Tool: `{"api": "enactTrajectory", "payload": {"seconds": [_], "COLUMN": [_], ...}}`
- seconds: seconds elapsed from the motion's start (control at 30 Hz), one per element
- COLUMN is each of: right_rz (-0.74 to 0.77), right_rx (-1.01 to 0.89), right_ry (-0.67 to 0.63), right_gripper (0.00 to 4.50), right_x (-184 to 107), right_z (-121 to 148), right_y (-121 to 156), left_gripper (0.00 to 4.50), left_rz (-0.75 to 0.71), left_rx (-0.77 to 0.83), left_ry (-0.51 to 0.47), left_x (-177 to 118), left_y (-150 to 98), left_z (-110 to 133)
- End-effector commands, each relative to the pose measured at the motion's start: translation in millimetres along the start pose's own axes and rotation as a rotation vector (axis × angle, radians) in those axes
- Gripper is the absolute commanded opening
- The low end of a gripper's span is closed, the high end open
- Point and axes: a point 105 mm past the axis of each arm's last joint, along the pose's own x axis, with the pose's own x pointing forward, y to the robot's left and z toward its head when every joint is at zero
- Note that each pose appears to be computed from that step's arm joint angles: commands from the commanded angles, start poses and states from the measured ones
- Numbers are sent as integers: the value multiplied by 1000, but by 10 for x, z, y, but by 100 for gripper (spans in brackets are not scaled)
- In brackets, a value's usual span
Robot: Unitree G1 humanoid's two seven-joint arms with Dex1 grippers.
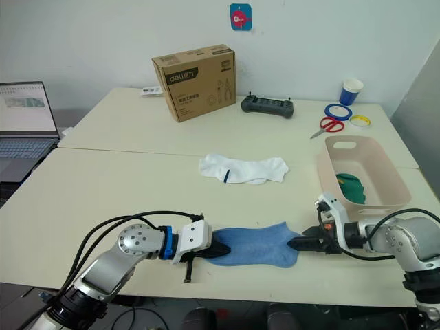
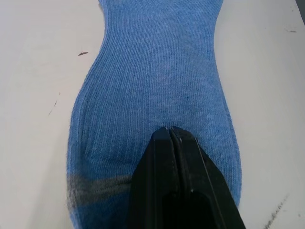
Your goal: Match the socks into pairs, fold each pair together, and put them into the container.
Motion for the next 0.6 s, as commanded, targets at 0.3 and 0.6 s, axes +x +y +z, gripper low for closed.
{"api": "enactTrajectory", "payload": {"seconds": [0.3, 0.6], "right_rz": [94, 108], "right_rx": [167, 196], "right_ry": [15, -16], "right_gripper": [450, 412], "right_x": [107, 171], "right_z": [-114, -101], "right_y": [108, 153], "left_gripper": [3, 0], "left_rz": [-26, 3], "left_rx": [-6, 2], "left_ry": [38, -6], "left_x": [62, 14], "left_y": [-40, 53], "left_z": [-81, 11]}}
